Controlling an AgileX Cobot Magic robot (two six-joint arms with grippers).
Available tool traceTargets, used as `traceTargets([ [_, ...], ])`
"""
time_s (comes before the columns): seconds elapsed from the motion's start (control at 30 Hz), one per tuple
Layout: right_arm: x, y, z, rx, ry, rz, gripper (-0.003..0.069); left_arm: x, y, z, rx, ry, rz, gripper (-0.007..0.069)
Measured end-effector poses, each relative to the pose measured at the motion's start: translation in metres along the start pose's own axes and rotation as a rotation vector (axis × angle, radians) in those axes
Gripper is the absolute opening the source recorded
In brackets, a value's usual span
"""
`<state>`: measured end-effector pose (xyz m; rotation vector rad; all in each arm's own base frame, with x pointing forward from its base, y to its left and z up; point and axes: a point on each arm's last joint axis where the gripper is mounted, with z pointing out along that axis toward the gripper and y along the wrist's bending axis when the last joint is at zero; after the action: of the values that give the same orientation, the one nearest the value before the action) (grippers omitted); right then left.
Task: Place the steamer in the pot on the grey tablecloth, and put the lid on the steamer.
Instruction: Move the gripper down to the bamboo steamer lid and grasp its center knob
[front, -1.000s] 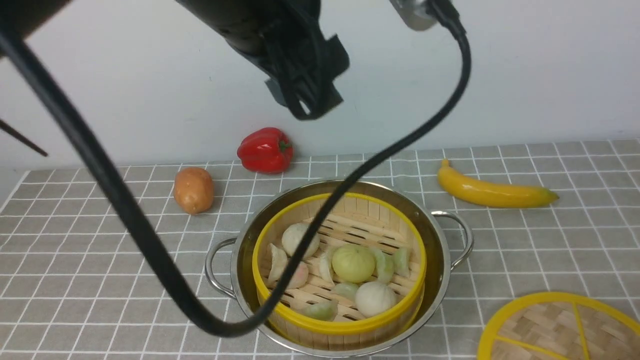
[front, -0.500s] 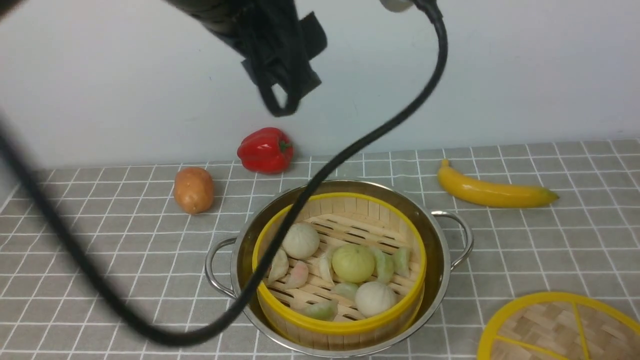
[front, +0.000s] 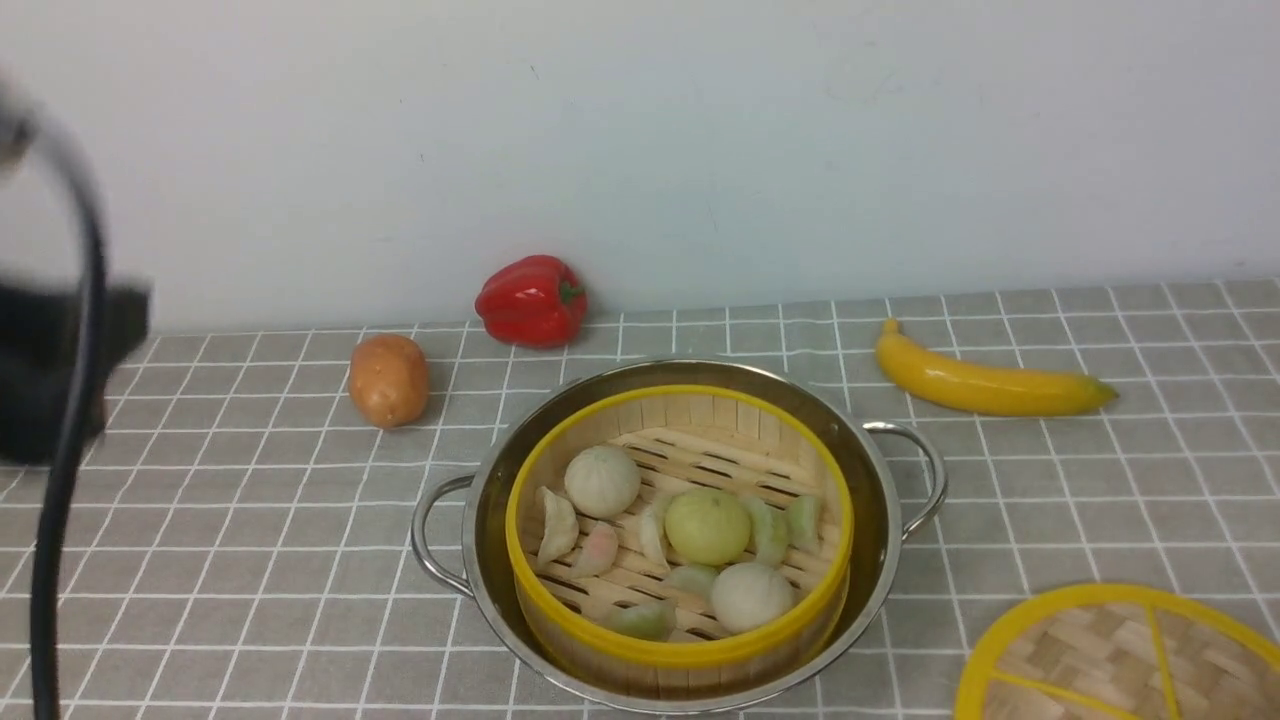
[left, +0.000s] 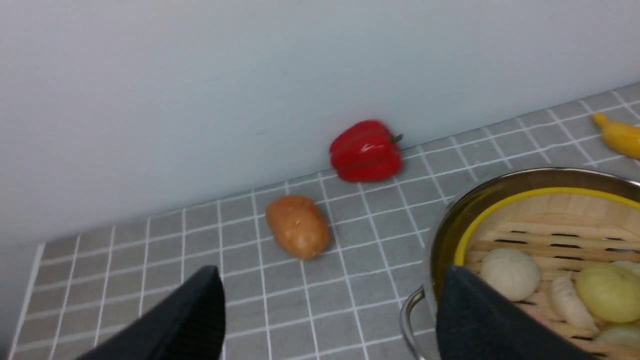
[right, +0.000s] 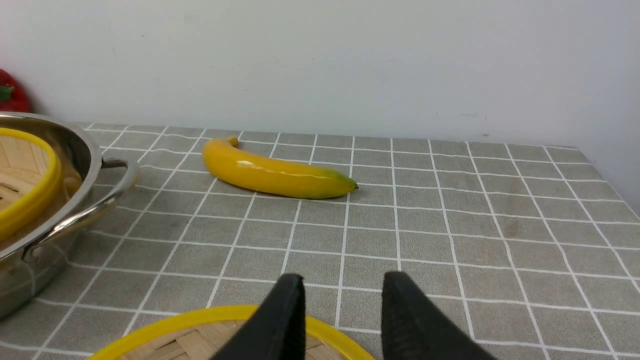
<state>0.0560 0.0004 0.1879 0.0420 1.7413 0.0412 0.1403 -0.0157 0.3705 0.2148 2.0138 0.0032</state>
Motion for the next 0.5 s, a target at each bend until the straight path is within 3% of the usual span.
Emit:
traceTargets([
  [0.03, 0.0, 0.0, 0.0, 0.0, 0.0, 0.0, 0.0243, 0.038, 0.003, -0.002, -0.041, -0.02, -0.059, 0.0526],
  [0.2, 0.0, 0.0, 0.0, 0.0, 0.0, 0.0, 0.0243, 0.127, -0.001, -0.005, -0.142, -0.076, -0.148, 0.0526],
  [0.5, 0.0, 0.0, 0.0, 0.0, 0.0, 0.0, 0.0243, 0.206, -0.01, 0.002, -0.219, -0.16, -0.106, 0.0526],
])
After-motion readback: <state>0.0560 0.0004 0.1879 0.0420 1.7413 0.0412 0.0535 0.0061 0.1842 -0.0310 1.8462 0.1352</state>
